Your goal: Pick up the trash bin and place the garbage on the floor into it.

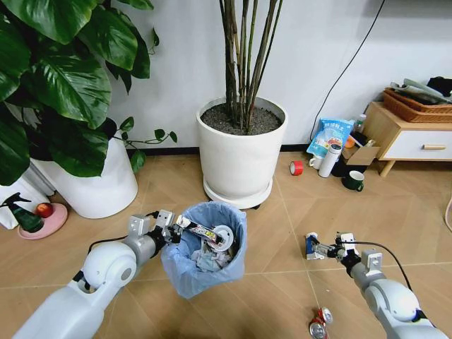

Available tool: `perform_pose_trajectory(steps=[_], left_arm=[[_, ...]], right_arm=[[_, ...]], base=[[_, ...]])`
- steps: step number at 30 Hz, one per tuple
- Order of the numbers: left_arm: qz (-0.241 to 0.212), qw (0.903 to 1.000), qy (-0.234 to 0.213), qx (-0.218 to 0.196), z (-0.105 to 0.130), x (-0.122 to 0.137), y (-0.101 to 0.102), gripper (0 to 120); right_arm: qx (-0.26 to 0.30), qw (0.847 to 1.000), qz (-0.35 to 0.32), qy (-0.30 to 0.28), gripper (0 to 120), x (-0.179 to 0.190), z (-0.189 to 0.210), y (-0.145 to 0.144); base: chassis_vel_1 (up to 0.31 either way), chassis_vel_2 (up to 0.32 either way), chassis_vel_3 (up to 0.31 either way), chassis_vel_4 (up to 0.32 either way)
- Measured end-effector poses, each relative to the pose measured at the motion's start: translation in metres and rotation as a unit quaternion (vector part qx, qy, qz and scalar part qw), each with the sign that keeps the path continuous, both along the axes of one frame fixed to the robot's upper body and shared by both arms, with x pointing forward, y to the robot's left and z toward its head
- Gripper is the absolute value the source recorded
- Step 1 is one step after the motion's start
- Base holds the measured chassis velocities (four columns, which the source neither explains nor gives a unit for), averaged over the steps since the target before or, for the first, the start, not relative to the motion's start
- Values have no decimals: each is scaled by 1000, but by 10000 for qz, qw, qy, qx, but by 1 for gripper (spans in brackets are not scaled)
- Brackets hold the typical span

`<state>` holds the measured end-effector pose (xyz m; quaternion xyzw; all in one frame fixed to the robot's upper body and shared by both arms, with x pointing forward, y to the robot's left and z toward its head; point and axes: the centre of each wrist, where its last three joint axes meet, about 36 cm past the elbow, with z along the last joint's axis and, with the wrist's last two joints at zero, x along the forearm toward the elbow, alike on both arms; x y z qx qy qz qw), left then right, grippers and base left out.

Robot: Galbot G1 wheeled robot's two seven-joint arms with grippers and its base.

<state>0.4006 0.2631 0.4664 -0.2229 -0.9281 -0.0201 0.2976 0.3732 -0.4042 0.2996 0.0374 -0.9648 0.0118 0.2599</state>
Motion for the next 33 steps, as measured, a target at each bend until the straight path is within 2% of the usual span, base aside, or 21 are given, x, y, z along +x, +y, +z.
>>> perform_pose_trajectory(steps=[9, 14, 19, 23, 24, 28, 31, 33], left_arm=[[-11, 10000, 20, -6, -2, 3, -1, 0], [-16, 10000, 27, -4, -3, 3, -1, 0], [-37, 10000, 34, -12, -3, 6, -2, 0], [-47, 10000, 38, -10, -3, 9, -2, 0], [-47, 10000, 38, -10, -3, 9, -2, 0], [-57, 10000, 56, -3, -4, 10, 0, 0], [-62, 10000, 59, -4, -4, 10, -1, 0], [-74, 9999, 67, -8, -5, 10, -1, 0]], right_arm=[[127, 9984, -339, 435, 100, 35, -34, -1], [116, 9979, -375, 509, 100, 38, -39, -2], [171, 9956, -540, 749, 100, 46, -60, 1], [205, 9934, -678, 903, 84, 48, -89, 4], [205, 9934, -678, 903, 84, 48, -89, 4], [253, 9930, -700, 915, 65, 47, -97, 5], [268, 9932, -695, 899, 58, 48, -97, 6], [282, 9932, -693, 889, 47, 50, -97, 8]], base=[[0, 0, 0, 0], [0, 0, 0, 0], [0, 0, 0, 0], [0, 0, 0, 0], [0, 0, 0, 0], [0, 0, 0, 0], [0, 0, 0, 0], [0, 0, 0, 0]])
